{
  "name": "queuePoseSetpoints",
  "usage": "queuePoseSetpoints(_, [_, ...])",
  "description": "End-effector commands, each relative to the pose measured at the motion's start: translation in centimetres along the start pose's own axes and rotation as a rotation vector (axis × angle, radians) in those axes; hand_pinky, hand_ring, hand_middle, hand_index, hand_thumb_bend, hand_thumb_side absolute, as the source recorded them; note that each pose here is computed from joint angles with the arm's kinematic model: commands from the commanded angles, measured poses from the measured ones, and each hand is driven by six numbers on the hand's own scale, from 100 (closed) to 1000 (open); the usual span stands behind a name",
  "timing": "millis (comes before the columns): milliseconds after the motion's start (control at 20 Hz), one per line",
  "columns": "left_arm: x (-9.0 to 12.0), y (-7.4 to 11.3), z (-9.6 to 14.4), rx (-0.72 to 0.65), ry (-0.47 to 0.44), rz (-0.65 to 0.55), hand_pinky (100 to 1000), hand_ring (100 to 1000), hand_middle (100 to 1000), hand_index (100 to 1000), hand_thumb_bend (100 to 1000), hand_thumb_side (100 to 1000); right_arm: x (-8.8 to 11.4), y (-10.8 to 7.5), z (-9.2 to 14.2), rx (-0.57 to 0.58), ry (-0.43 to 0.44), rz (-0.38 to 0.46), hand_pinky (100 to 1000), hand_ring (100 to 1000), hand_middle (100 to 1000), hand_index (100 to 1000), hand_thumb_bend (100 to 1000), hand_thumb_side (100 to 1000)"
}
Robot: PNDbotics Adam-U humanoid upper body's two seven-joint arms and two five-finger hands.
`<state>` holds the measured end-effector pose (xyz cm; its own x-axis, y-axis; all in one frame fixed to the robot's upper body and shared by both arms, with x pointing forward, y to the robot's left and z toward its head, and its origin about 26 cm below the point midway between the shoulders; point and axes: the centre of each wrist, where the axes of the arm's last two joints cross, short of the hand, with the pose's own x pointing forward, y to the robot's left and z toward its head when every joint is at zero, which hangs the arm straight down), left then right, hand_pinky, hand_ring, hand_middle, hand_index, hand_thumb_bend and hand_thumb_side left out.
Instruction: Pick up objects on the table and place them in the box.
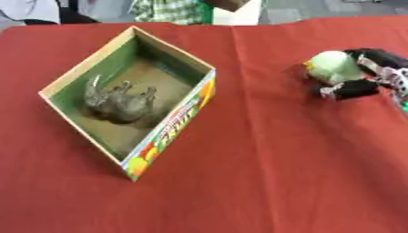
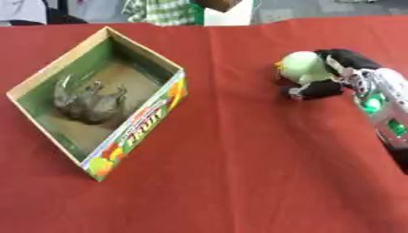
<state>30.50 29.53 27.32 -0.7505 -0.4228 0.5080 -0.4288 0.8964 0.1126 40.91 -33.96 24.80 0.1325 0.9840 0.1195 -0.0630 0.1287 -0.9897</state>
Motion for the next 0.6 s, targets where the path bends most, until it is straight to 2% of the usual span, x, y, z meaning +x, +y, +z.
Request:
queuePoseSetpoints(50, [0.77, 0.31, -0.62, 0.009, -0.035, 0.002, 680, 883, 876, 896, 100, 811, -0.21, -1.03, 0.01, -0.018, -0.002, 0.019, 900, 994, 824, 940, 388, 606])
queuePoseSetpoints(250, [0.81, 0.28, -0.67, 0.009, -0.037, 0.005, 680, 882, 875, 896, 100, 809, 0.01, -1.06, 0.09, -0.027, -0.015, 0.045, 886, 974, 774, 894, 192, 501])
queuePoseSetpoints(300, [0.81, 0.27, -0.67, 0.009, -0.037, 0.005, 679, 883, 875, 896, 100, 809, 0.10, -1.06, 0.06, -0.034, -0.016, 0.047, 877, 963, 758, 876, 100, 486])
queuePoseSetpoints(500, [0.81, 0.27, -0.66, 0.009, -0.037, 0.006, 679, 883, 875, 896, 100, 809, 0.23, -0.92, -0.02, -0.053, -0.018, 0.043, 877, 963, 758, 876, 100, 486])
queuePoseSetpoints(550, [0.80, 0.27, -0.66, 0.009, -0.036, 0.006, 679, 882, 875, 896, 100, 809, 0.25, -0.92, -0.03, -0.055, -0.019, 0.042, 858, 935, 697, 818, 100, 454])
queuePoseSetpoints(600, [0.79, 0.30, -0.64, 0.010, -0.035, 0.004, 679, 883, 875, 896, 100, 809, 0.49, -1.17, 0.08, -0.069, -0.034, 0.041, 853, 927, 682, 804, 100, 414])
